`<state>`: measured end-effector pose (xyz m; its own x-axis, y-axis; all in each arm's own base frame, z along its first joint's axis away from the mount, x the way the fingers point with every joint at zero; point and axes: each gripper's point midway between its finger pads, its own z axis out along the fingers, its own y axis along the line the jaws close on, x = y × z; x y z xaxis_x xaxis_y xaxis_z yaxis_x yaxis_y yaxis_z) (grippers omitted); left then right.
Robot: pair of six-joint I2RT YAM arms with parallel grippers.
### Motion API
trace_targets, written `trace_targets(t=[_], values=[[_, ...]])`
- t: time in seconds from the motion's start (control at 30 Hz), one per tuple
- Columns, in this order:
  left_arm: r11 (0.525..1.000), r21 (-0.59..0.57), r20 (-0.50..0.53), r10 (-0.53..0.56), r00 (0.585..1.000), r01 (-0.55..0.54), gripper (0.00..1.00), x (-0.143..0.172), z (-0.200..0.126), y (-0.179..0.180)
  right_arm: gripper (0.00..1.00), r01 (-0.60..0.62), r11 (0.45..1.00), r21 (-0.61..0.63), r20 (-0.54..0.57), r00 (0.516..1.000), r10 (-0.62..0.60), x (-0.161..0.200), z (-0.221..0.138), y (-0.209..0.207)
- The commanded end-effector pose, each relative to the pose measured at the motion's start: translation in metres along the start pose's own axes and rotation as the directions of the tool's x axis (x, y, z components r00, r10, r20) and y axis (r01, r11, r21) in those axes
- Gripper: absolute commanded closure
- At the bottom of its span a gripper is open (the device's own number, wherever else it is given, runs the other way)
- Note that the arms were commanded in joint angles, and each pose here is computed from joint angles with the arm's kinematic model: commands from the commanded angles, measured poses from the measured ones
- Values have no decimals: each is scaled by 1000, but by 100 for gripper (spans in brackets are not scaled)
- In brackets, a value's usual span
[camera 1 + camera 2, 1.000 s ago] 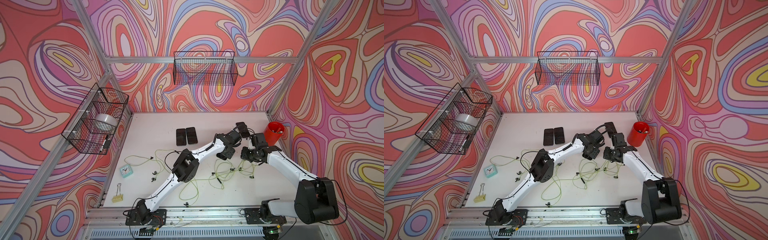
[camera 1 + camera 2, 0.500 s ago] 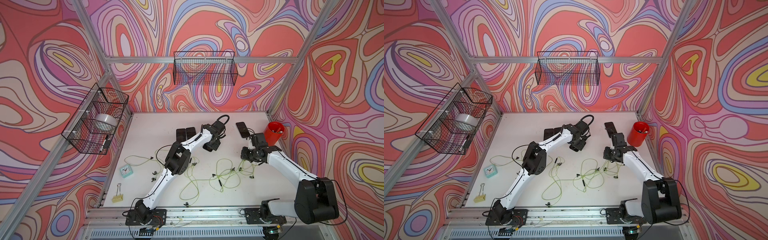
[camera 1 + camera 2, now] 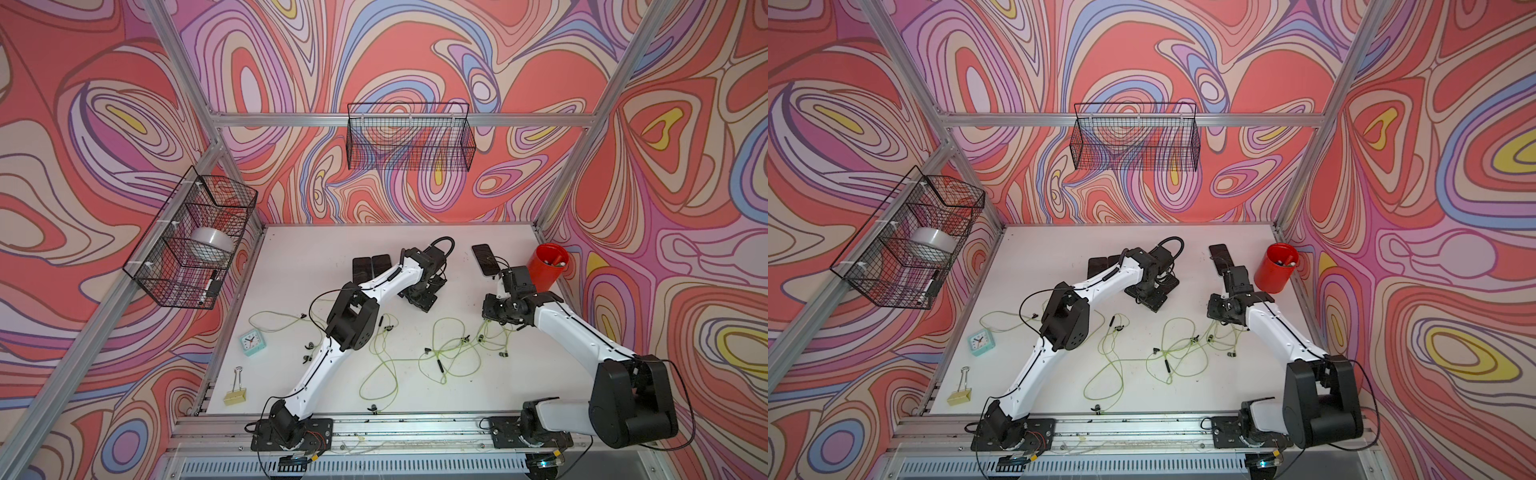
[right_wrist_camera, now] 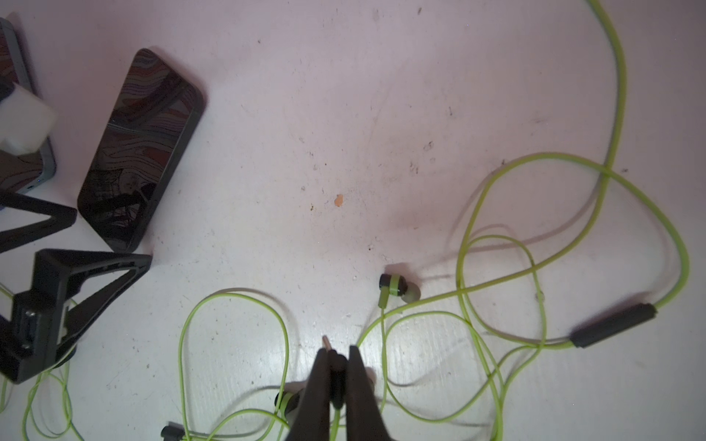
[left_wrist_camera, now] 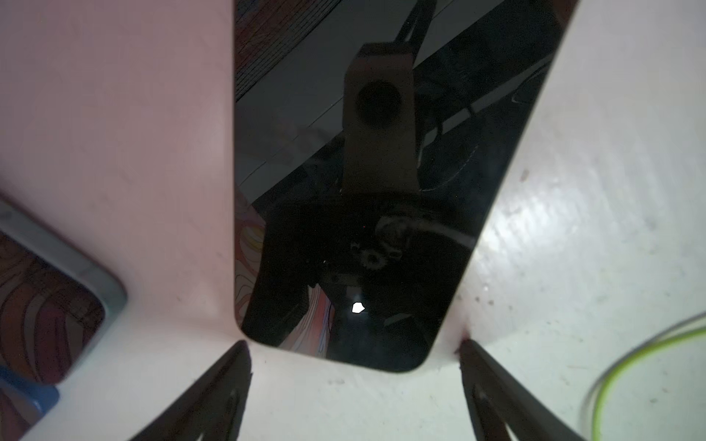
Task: Plug wired earphones into phones
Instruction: Move the phone to the center of the board.
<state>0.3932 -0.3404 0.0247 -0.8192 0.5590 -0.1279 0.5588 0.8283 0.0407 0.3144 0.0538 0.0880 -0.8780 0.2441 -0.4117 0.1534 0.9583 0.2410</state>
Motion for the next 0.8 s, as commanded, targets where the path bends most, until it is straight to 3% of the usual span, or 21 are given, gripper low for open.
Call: trace_targets(t=[0.0, 0.2, 0.43, 0.5, 0.63, 0.77], values=[[999, 29, -22, 45, 999, -44, 0, -5, 5, 5, 100, 2, 1000, 4, 14, 1000, -2, 0, -2, -2], [996, 54, -10, 66, 998, -66, 1, -15, 23, 15, 100, 1, 1000, 16, 21, 1000, -1, 2, -4, -5], [985, 162, -163, 92, 982, -65, 20, 18, 48, 8, 100, -11, 1000, 28, 63, 998, 9, -1, -13, -8], [988, 137, -194, 96, 976, -70, 27, 27, 48, 12, 100, -12, 999, 34, 64, 998, 10, -1, -14, -9], [996, 74, -258, 61, 964, -44, 31, 49, 37, 24, 100, -11, 999, 38, 70, 998, 8, -2, -16, -9], [998, 54, -242, 28, 970, -15, 28, 63, 23, 21, 100, -10, 999, 31, 68, 998, 8, -3, -14, -8]])
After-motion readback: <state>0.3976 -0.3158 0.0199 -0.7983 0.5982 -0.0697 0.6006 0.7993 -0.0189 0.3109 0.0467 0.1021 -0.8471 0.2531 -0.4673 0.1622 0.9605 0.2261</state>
